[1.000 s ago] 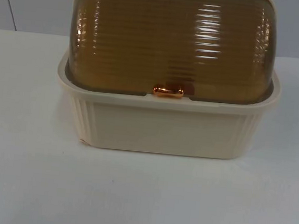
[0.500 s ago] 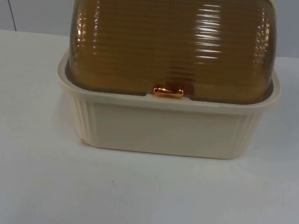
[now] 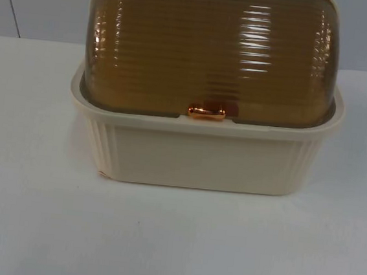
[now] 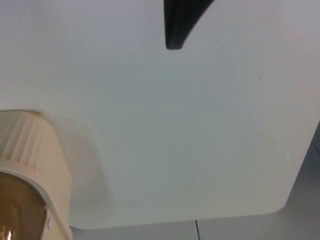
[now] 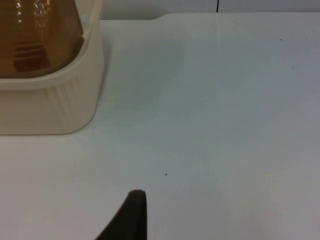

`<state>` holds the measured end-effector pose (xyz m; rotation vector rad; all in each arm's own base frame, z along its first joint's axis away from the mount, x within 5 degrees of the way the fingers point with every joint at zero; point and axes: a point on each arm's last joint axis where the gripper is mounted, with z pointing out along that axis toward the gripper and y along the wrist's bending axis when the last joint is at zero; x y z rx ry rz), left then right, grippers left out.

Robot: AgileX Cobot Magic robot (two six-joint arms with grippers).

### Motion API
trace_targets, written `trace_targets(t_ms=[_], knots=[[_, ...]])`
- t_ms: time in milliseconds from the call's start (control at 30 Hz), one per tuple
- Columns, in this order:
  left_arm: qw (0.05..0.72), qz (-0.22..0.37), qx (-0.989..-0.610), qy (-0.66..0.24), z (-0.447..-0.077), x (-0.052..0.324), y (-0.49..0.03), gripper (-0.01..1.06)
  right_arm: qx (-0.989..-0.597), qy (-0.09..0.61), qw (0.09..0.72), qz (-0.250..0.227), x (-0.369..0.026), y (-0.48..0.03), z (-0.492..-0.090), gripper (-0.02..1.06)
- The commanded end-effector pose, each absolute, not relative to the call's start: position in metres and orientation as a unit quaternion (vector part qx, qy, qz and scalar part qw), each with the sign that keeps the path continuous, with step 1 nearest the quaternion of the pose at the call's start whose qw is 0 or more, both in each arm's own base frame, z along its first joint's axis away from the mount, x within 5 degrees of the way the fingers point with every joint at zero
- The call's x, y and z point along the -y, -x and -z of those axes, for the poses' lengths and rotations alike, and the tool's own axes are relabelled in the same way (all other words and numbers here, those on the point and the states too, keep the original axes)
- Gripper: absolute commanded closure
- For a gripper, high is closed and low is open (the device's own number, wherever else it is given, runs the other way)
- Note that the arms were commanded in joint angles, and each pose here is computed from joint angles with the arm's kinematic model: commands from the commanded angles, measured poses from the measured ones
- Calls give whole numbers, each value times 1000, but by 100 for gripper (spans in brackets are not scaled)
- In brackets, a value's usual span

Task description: Open the box lid with the left hand, place the block into the box with the right hand, then close the box lid with the left hand.

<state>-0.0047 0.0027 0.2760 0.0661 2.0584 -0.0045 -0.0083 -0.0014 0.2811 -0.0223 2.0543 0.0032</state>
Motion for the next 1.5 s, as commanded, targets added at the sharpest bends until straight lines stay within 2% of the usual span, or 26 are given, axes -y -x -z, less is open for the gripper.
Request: trace_targets(t_ms=[0, 1467], knots=[[514, 4, -858, -29, -275, -3, 5, 0, -853, 10, 521, -4, 1, 7, -280, -1], [513, 18, -858, -30, -275, 0, 5, 0, -853, 10, 521, -4, 1, 7, -280, -1]])
